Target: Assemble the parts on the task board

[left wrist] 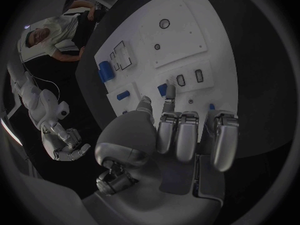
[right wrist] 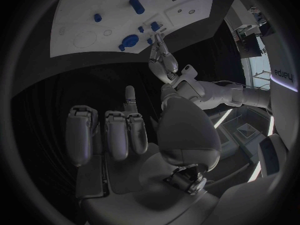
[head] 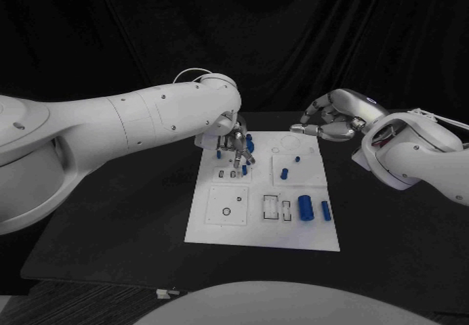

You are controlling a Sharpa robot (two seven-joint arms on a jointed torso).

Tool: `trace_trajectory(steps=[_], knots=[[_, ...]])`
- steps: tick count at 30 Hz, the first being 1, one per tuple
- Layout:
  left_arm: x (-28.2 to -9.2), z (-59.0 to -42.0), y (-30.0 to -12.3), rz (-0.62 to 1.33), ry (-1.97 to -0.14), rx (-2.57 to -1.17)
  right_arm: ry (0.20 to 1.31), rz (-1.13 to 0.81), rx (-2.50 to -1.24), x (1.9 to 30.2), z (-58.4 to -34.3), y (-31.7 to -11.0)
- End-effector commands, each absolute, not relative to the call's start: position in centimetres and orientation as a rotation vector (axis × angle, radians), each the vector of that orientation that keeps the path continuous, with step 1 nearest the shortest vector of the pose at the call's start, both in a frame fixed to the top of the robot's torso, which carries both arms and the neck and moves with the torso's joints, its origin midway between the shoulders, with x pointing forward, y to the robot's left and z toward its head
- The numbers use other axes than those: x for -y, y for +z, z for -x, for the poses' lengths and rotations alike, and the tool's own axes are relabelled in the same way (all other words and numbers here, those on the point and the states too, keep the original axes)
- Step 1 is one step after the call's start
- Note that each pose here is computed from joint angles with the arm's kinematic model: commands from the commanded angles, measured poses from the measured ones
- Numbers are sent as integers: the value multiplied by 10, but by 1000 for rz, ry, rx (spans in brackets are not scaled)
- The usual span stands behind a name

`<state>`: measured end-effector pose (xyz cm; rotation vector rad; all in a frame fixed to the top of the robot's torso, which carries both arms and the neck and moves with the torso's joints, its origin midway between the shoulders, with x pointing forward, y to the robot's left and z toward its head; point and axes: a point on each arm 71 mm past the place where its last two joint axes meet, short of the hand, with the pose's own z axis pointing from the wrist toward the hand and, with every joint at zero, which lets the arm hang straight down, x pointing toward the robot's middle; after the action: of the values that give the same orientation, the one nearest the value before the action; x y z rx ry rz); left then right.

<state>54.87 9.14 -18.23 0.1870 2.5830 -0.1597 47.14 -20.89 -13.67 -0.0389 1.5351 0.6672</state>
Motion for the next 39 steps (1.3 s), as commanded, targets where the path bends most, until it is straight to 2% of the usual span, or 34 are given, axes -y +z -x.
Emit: trace_trajectory(steps=[1,39], knots=[[-87,-550,-184,-176,-171,-2545,653,26,-1548,210,-472,-139],[-83,-548,-205,-191,-149,-2599,643,26,-1574,211,-473,-145]])
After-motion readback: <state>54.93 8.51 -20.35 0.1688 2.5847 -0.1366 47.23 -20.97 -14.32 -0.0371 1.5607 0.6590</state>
